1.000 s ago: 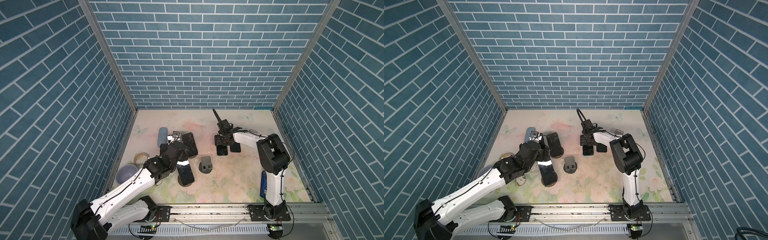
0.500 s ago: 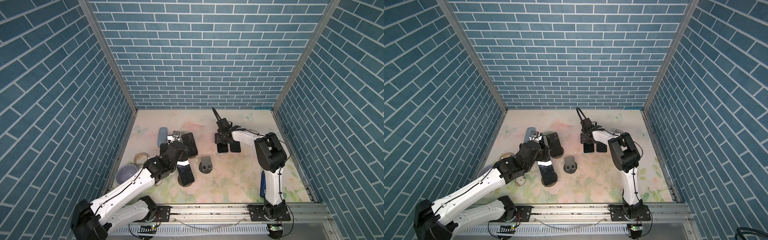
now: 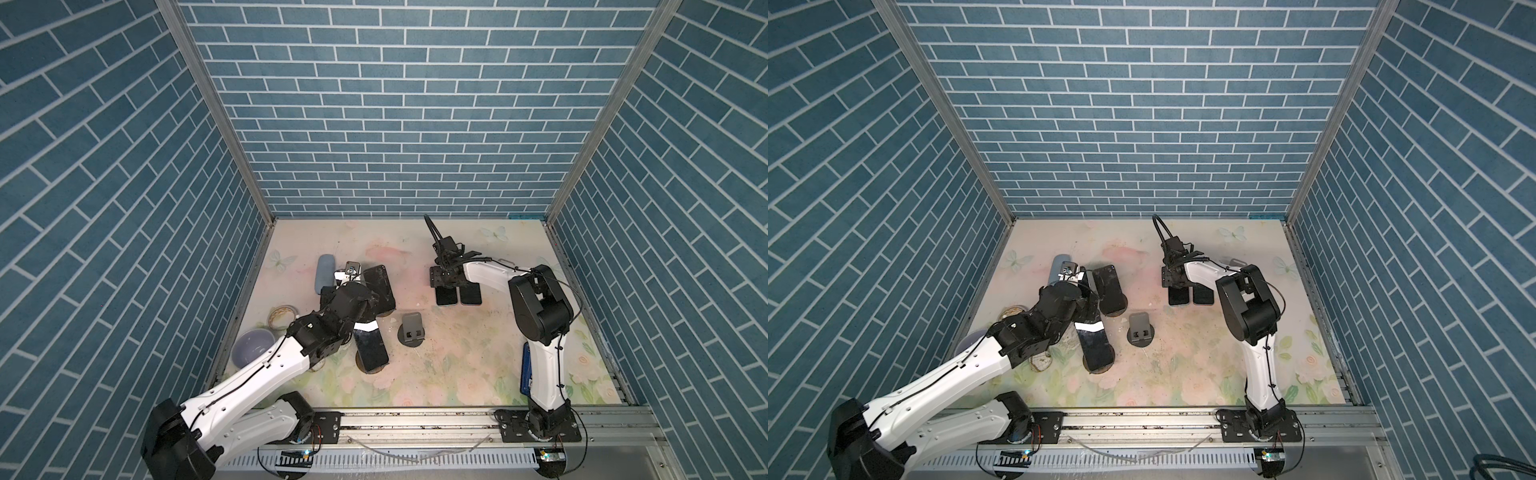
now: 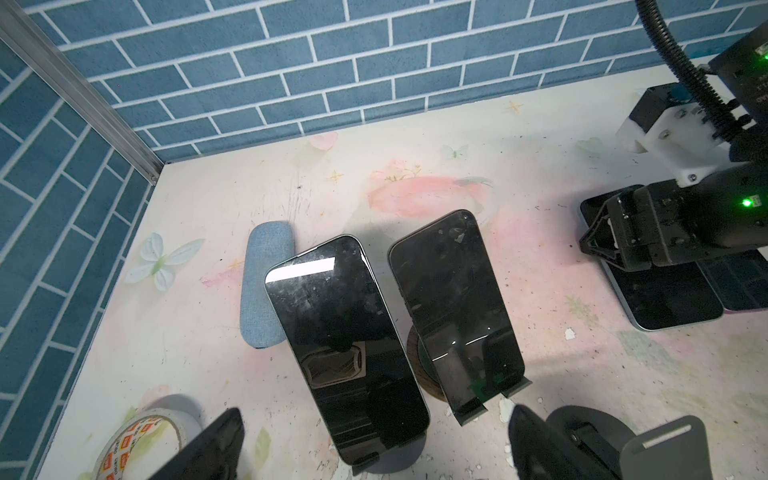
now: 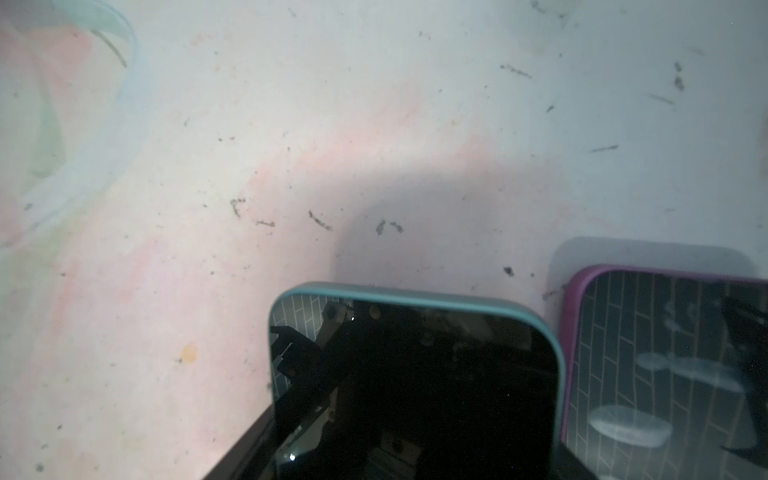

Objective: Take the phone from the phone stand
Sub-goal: 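Carry the teal-edged phone beside the purple-cased phone and lower it, then lay the teal-edged phone flat and open the right gripper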

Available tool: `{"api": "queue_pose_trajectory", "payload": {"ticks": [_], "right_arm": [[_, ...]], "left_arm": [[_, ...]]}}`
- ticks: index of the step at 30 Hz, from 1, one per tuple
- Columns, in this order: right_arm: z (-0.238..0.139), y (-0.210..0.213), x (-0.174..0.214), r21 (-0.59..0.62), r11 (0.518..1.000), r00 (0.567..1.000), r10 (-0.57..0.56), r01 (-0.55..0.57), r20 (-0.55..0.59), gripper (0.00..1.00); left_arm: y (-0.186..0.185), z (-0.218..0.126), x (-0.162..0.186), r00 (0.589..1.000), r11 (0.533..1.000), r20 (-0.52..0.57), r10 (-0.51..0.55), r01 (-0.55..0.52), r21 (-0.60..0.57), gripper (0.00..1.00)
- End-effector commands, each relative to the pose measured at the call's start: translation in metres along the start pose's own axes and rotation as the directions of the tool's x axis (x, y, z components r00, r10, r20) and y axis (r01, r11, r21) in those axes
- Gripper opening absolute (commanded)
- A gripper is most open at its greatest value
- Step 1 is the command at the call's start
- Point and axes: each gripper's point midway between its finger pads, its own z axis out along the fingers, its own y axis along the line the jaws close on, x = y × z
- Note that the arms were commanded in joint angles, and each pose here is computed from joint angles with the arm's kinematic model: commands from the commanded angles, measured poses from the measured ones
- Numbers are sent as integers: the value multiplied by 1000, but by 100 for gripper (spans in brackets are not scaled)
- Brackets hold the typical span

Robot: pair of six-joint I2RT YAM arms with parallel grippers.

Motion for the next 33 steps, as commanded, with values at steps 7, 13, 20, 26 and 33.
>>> {"api": "queue_pose_trajectory", "payload": {"ticks": [7,13,20,26,33], "right_arm": [[16,-16,28,62,998,994,32,-26,-101,80],[13,-14,26,53,998,995,29,-24,-97,82],[4,-7,18,12,1000,997,28,-27,-75,85],[-9,-4,9,-9,1000,999,24,-25,-44,86],[-35,-6,-4,-13,1000,1000,9,-9,16,86]], "left_arm": [[1,0,-1,1000,1000,5,-4,4,-6,100],[-1,0,0,1000,1000,-2,2,-2,6,100],[-4,2,2,1000,1000,-18,14,-14,20,100],[-6,4,2,999,1000,-32,24,-23,18,100],[-11,6,-2,999,999,-24,24,-24,35,100]]}}
